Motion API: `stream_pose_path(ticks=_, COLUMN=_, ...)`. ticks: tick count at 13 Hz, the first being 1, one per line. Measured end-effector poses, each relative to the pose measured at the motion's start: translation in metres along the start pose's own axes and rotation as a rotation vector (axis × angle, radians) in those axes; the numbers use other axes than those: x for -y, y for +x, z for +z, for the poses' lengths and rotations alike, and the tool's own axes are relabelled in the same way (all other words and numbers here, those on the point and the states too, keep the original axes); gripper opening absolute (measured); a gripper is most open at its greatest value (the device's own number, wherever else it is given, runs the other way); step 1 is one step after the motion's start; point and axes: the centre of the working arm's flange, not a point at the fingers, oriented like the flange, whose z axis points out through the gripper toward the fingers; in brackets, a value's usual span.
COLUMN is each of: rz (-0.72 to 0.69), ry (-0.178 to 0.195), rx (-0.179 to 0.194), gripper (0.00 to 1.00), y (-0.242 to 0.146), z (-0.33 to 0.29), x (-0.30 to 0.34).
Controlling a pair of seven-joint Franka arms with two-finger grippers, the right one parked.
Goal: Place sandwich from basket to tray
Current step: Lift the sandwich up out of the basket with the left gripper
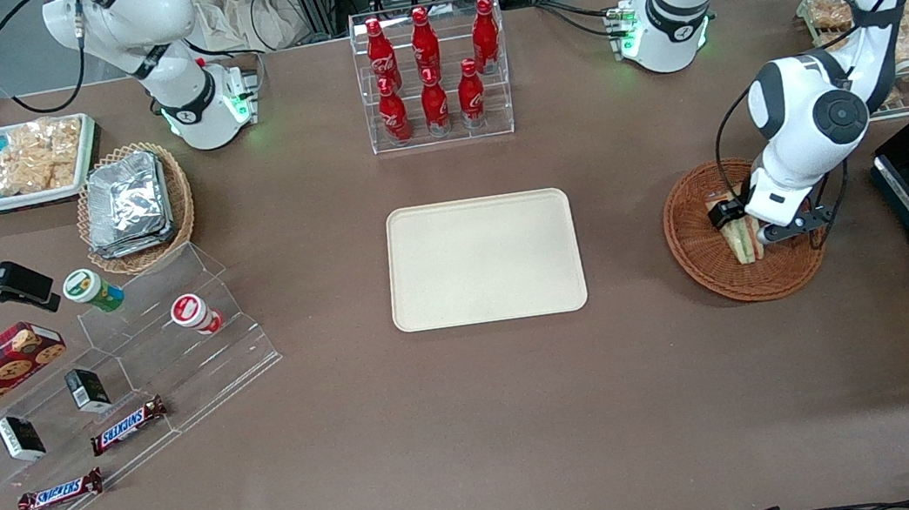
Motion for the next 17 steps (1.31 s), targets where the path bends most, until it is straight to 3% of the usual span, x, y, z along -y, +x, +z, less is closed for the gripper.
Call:
stream_pose_path(ticks=3, rz=0.002, ry=0.0, rx=-0.002, gripper=0.39, y=0.0, z=0.0, x=-0.001)
stream_pose_path(ticks=7, rz=0.008, ry=0.007, rx=0.009, gripper=0.2, y=0.003, z=-0.046, x=-0.001)
stream_pose_path(ticks=10, rz=0.052, ry=0.012, rx=-0.018, gripper=0.18, y=-0.001, z=-0.157, x=0.0)
stream_pose_path(ticks=14, rz=0.088, ry=0.022, rx=0.011, gripper=0.18, y=0.0, z=-0.33, x=0.001)
stream_pose_path(ticks=17, rz=0.108, ry=0.022, rx=0.028, gripper=0.18, y=0.019, z=-0.365, x=-0.002)
